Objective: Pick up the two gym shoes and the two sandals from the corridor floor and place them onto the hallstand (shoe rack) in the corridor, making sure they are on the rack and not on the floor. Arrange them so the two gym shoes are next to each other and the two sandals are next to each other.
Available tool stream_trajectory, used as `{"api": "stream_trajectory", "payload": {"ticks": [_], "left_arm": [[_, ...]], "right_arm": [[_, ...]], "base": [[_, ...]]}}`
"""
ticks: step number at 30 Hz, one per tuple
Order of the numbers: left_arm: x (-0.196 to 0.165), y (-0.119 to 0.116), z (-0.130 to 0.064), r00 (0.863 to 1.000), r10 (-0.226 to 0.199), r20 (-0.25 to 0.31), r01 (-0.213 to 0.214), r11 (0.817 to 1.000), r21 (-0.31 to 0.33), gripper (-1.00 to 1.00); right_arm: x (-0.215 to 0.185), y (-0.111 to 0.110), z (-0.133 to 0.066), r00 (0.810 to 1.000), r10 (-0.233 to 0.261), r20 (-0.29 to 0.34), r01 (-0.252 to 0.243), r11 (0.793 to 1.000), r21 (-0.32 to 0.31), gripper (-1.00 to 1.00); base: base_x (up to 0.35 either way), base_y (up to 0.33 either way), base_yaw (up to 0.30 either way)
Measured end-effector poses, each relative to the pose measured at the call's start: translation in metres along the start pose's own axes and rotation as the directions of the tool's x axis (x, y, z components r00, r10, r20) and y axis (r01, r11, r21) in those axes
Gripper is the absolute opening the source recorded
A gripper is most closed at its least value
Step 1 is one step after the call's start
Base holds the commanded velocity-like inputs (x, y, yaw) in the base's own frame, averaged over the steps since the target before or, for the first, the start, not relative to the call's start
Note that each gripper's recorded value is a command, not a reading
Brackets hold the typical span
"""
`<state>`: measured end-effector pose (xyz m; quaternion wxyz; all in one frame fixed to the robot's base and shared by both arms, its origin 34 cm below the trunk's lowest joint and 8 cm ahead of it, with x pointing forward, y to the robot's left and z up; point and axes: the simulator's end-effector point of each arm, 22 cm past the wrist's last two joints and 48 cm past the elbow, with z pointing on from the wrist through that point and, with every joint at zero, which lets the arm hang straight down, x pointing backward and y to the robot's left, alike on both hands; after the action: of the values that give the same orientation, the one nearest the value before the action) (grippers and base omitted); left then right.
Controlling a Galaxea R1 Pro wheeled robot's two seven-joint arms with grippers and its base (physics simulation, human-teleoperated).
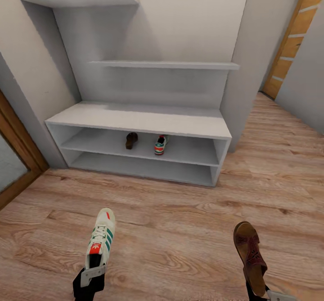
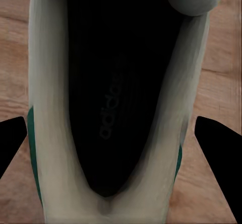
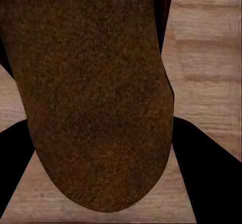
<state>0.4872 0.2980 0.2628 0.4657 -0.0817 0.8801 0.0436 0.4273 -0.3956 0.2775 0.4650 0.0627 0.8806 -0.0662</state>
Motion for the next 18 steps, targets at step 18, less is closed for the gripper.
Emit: {"api": "stream_trajectory", "payload": {"ticks": [18], "left_arm": [[0.0006, -0.0010, -0.0001, 1.000, 0.001, -0.002, -0.001, 1.000, 0.002, -1.00]], "right_arm": [[-0.0005, -0.0028, -0.0001, 1.000, 0.002, 0.001, -0.002, 1.000, 0.007, -1.00]], "base": [[0.000, 0.000, -0.236]]}}
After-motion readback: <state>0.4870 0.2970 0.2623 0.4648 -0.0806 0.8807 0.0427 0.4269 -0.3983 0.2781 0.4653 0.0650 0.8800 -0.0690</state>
